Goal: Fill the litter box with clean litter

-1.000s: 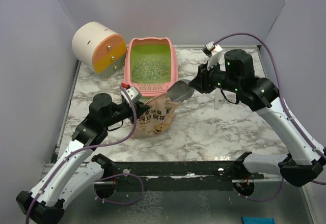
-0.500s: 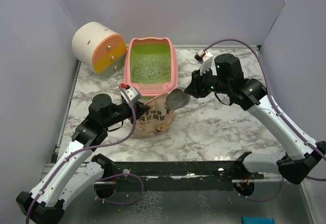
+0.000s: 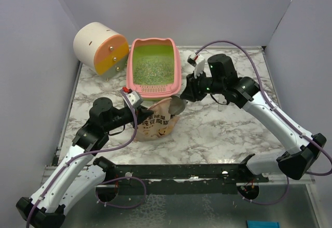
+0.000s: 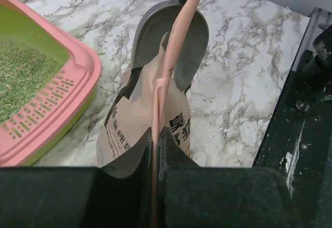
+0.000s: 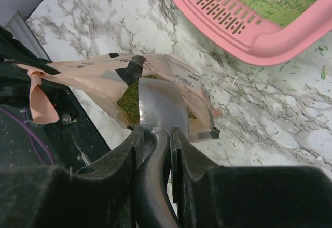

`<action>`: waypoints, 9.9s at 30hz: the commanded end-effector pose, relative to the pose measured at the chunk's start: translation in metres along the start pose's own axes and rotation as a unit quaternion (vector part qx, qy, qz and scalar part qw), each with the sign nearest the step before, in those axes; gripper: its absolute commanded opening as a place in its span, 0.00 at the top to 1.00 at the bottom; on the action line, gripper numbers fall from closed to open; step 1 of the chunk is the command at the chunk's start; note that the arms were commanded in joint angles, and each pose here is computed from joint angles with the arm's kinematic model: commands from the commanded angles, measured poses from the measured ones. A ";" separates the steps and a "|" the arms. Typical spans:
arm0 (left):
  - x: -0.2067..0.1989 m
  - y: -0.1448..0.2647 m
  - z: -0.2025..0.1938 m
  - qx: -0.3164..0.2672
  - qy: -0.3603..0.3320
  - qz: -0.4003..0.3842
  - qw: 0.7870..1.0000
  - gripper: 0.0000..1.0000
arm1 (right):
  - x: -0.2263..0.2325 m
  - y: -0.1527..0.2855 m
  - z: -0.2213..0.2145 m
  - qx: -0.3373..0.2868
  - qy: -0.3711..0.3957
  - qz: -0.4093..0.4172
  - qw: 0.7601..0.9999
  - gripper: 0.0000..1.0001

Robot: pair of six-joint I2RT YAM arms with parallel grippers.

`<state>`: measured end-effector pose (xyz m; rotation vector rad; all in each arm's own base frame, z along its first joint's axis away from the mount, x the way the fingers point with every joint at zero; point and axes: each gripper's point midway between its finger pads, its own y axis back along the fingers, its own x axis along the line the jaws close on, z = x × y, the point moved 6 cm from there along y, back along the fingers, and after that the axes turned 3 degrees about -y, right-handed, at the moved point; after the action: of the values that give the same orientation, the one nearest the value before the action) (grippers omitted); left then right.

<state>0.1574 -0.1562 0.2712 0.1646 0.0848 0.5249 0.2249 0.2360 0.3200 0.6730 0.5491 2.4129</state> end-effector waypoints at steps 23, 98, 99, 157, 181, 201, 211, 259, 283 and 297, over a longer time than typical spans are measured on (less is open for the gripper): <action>-0.018 0.009 0.030 -0.091 -0.034 -0.055 0.994 1.00 | -0.004 -0.104 -0.074 0.127 0.023 -0.032 0.991 0.99; 0.000 0.002 0.005 -0.040 -0.018 0.008 0.999 1.00 | -0.110 -0.007 -0.081 -0.088 -0.380 0.221 0.894 0.99; 0.000 0.002 0.006 -0.041 -0.019 0.008 0.999 1.00 | -0.112 -0.006 -0.083 -0.088 -0.383 0.220 0.893 0.99; 0.000 -0.001 0.006 -0.052 -0.023 0.001 0.998 1.00 | -0.173 -0.090 0.144 -0.180 -0.178 0.119 0.960 0.99; 0.007 -0.010 0.013 -0.044 -0.017 0.008 0.999 1.00 | -0.163 -0.130 0.175 -0.190 0.220 -0.274 0.917 0.99; 0.011 -0.020 -0.001 -0.038 -0.014 0.002 0.999 1.00 | -0.263 0.017 0.117 -0.321 -0.174 -0.169 0.915 0.99; 0.011 -0.021 -0.003 -0.034 -0.017 0.002 0.999 1.00 | -0.326 0.031 0.017 -0.350 -0.340 -0.148 0.860 0.99; 0.040 0.033 0.017 -0.038 -0.024 0.224 0.974 0.11 | -0.263 0.072 -0.048 -0.301 -0.238 -0.217 0.898 0.29; 0.002 0.036 -0.016 -0.086 0.031 0.119 0.989 0.24 | -0.141 -0.024 -0.096 -0.191 -0.051 0.222 0.955 0.34; 0.010 0.015 -0.021 -0.093 0.019 0.107 0.990 0.36 | -0.143 -0.060 -0.108 -0.218 -0.029 0.306 0.926 0.36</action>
<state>0.1509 -0.1299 0.2474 0.0250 0.0957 0.7640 0.2930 0.1597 0.1415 0.9583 -0.2013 2.7708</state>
